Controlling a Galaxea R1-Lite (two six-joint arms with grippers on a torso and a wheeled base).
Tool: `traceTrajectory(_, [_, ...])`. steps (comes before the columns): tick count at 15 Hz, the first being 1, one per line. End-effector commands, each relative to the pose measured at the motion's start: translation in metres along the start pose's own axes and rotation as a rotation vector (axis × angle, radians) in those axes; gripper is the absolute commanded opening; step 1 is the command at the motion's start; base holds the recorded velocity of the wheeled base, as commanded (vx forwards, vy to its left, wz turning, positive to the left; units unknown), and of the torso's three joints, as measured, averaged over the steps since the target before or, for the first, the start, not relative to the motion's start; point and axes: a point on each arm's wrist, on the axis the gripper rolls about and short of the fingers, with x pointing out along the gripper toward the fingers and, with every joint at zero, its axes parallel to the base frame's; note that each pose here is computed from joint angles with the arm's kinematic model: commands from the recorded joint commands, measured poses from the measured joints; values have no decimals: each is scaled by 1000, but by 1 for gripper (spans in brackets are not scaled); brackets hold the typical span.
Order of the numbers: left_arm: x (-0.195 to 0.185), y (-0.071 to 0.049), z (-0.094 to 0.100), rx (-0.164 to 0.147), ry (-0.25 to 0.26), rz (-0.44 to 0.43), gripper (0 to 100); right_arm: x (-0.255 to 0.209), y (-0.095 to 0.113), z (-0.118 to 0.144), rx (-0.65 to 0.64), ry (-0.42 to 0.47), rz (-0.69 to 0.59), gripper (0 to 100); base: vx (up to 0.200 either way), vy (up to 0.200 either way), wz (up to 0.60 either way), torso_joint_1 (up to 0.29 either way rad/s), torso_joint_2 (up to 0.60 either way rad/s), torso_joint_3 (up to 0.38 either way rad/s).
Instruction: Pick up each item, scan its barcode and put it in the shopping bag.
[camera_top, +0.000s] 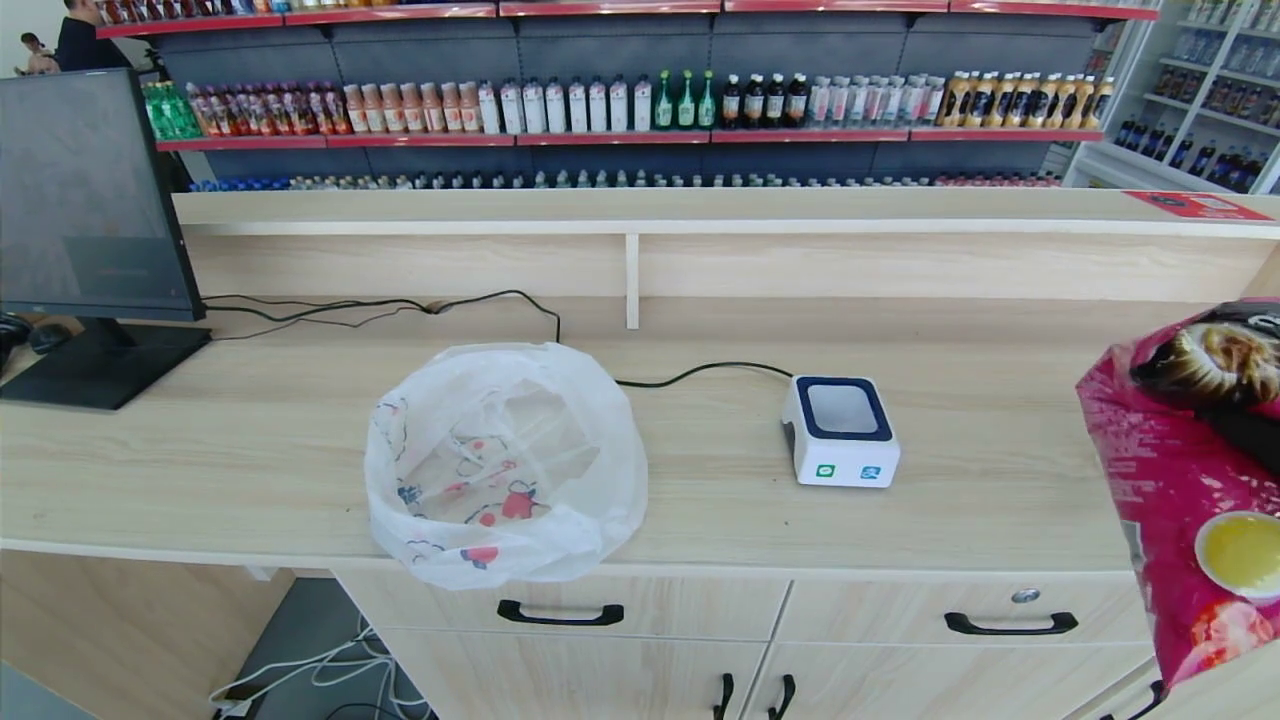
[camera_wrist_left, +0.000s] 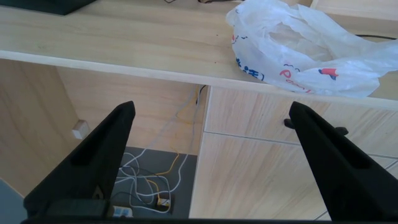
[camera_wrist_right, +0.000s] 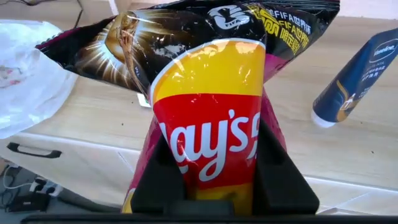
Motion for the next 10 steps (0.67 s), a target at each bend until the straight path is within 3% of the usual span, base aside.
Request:
traceTrajectory(1, [0,0,0,-1,0,0,100,-40,0,-9,3,-94,40,0,0,0,0,0,0,0])
traceTrajectory(6, [0,0,0,-1,0,0,100,-60,0,-25,20,-121,111,0,0,0,0,0,0,0])
traceTrajectory(8, [0,0,0,-1,0,0,100,-62,0,-28,84,-117,137,0,0,0,0,0,0,0])
traceTrajectory(10, [0,0,0,-1,0,0,100,-56,1,-20,121,-106,160,0,0,0,0,0,0,0])
